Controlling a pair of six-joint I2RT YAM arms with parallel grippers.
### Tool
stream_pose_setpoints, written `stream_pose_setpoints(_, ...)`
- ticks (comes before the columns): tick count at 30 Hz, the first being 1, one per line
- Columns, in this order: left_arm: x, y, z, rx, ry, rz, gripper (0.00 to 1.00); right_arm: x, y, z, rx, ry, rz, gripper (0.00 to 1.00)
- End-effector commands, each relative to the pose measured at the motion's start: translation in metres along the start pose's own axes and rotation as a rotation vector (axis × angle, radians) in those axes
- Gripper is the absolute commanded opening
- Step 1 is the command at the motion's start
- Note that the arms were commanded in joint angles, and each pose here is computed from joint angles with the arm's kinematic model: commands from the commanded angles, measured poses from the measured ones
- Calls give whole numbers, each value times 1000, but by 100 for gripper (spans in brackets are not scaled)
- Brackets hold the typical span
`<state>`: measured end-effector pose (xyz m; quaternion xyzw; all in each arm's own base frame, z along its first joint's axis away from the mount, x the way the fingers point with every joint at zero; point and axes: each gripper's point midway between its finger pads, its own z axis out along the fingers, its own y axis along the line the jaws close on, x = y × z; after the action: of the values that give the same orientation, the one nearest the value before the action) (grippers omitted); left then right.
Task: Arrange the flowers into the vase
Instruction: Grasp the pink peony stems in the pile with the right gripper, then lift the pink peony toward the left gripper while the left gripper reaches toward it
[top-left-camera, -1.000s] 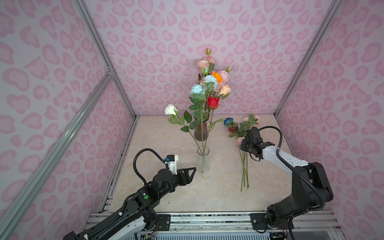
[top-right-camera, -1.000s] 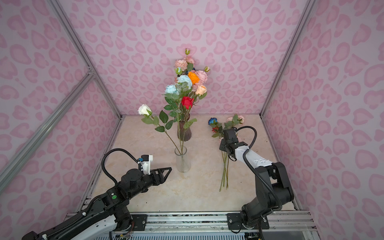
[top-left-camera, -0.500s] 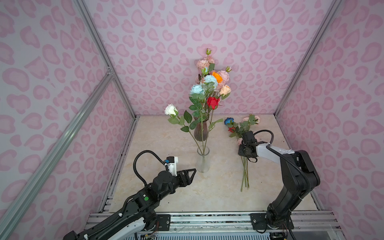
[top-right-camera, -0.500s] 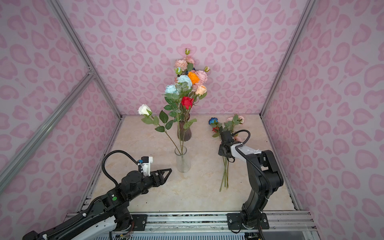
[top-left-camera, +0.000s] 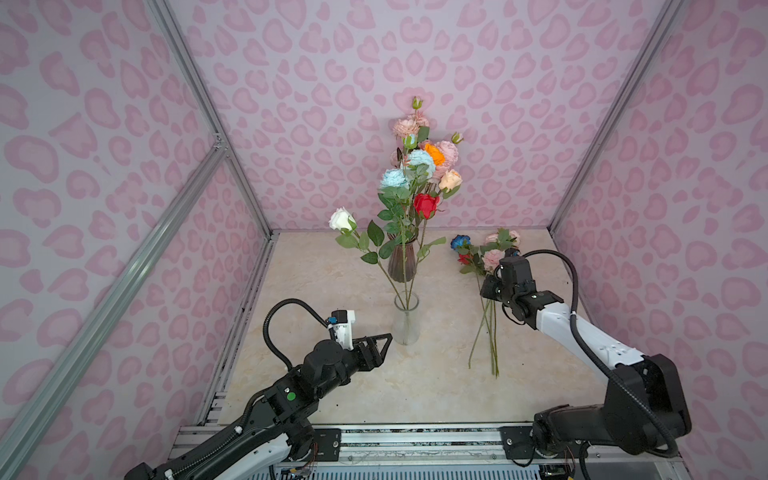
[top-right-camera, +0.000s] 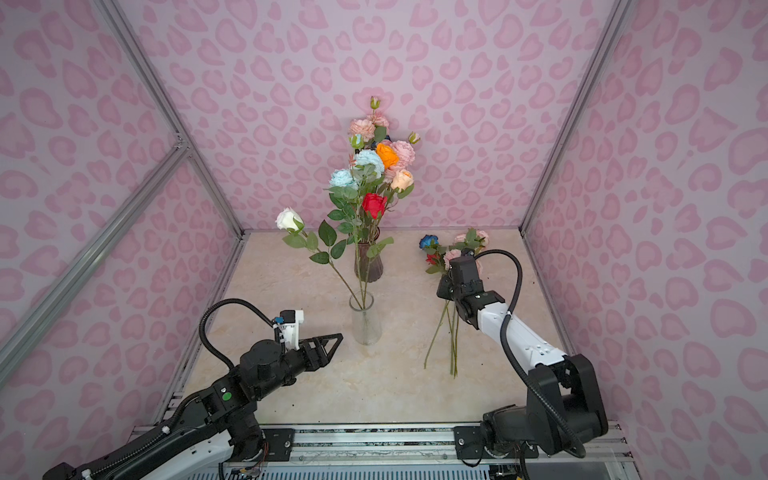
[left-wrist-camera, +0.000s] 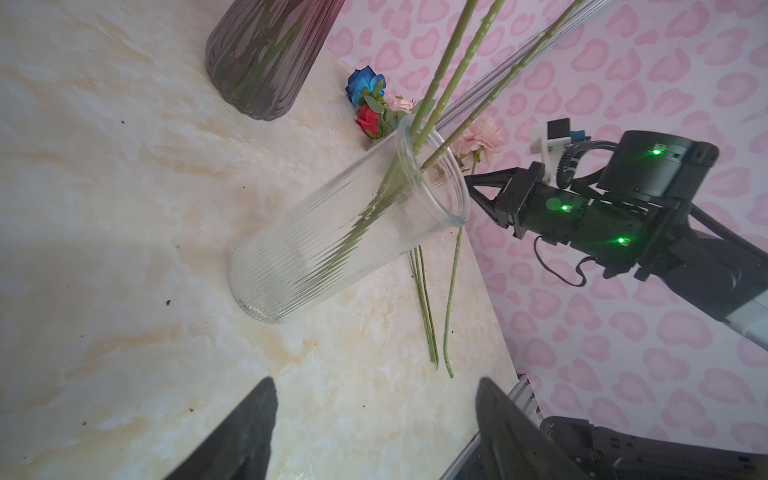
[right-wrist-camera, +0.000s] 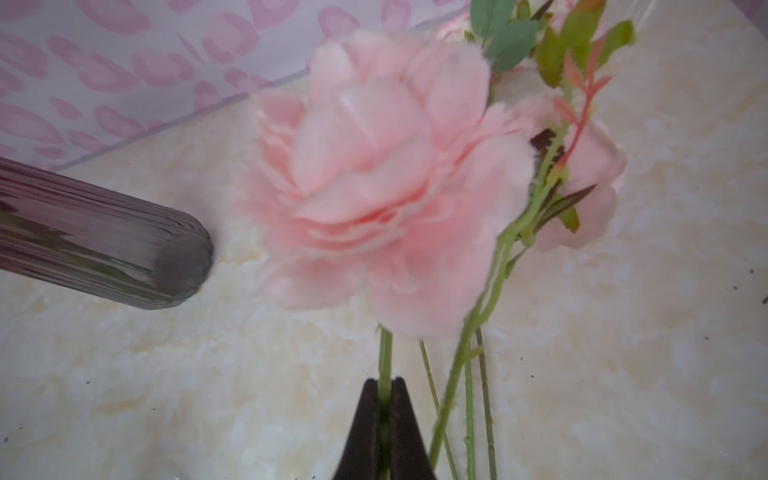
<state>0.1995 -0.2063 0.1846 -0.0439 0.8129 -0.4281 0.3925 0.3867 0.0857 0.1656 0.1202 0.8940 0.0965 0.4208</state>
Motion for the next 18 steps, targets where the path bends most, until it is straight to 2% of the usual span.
stream_pose_setpoints(1, -8, -8, -2, 19, -19, 22, 77, -24, 19, -22, -84, -115, 8, 1)
stream_pose_setpoints(6, -11, -30, -6, 88, -1, 83, 76, -49, 40, -71, -161, -255, -4, 0)
stream_pose_setpoints(12, -15, -82, -15, 241, 51, 233, 70, -68, 79, -147, -291, -434, -69, 0)
stream_pose_setpoints(18, -21, -135, -9, 329, 88, 384, 66, -75, 114, -223, -439, -599, -118, 0)
